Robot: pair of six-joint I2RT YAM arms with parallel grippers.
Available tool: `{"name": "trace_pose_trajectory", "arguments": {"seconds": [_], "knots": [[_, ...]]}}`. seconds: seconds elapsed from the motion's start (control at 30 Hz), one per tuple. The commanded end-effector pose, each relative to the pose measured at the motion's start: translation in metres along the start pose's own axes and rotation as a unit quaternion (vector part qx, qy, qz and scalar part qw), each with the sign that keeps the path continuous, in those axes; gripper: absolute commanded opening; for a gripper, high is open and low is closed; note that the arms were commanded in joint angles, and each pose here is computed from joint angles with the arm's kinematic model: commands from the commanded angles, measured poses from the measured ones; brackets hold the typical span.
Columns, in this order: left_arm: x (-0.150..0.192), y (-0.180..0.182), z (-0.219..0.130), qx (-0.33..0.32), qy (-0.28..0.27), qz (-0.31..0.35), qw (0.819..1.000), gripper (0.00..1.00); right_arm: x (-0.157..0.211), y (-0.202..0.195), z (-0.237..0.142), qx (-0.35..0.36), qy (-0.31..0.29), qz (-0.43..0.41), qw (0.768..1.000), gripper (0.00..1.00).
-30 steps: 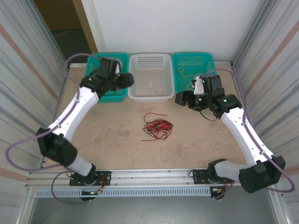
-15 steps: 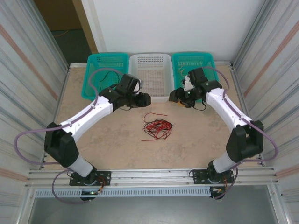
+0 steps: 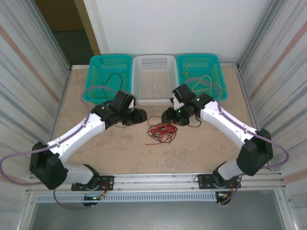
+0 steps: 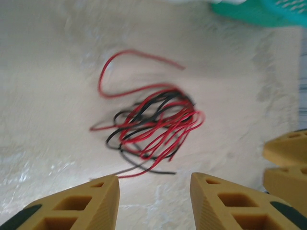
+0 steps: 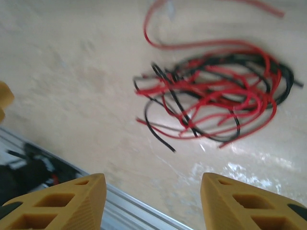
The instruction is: Untangle the cables
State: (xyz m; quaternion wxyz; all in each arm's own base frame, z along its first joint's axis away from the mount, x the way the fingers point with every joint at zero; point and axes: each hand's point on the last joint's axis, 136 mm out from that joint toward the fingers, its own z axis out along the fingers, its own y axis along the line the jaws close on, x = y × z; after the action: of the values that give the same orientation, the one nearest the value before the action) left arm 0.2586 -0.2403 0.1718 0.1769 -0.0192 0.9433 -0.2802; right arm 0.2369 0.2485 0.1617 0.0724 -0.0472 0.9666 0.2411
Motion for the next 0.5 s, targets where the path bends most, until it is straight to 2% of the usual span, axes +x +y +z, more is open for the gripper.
{"name": "trace_pose_trajectory", "arguments": {"seconds": [0.0, 0.1, 0.17, 0.3, 0.47], "knots": [[-0.008, -0.006, -0.012, 0.025, -0.047, -0.001, 0.999, 0.44, 0.010, -0.002, 0.014, 0.033, -0.017, -0.031, 0.999, 0.54], [0.000, -0.009, -0.027, 0.034, -0.042, -0.009, 0.998, 0.43, 0.029, 0.007, 0.041, 0.030, 0.029, -0.043, 0.998, 0.53], [0.005, -0.014, -0.035, 0.045, -0.047, 0.001, 0.998, 0.45, 0.037, 0.011, 0.054, 0.055, 0.045, -0.075, 0.995, 0.54], [0.018, 0.000, -0.042, 0.032, -0.048, -0.013, 0.998, 0.46, 0.036, 0.013, 0.077, 0.110, 0.071, -0.116, 0.985, 0.51], [0.022, 0.008, -0.044, 0.027, -0.052, -0.011, 0.998, 0.48, 0.027, 0.014, 0.093, 0.123, 0.075, -0.131, 0.981, 0.51]]}}
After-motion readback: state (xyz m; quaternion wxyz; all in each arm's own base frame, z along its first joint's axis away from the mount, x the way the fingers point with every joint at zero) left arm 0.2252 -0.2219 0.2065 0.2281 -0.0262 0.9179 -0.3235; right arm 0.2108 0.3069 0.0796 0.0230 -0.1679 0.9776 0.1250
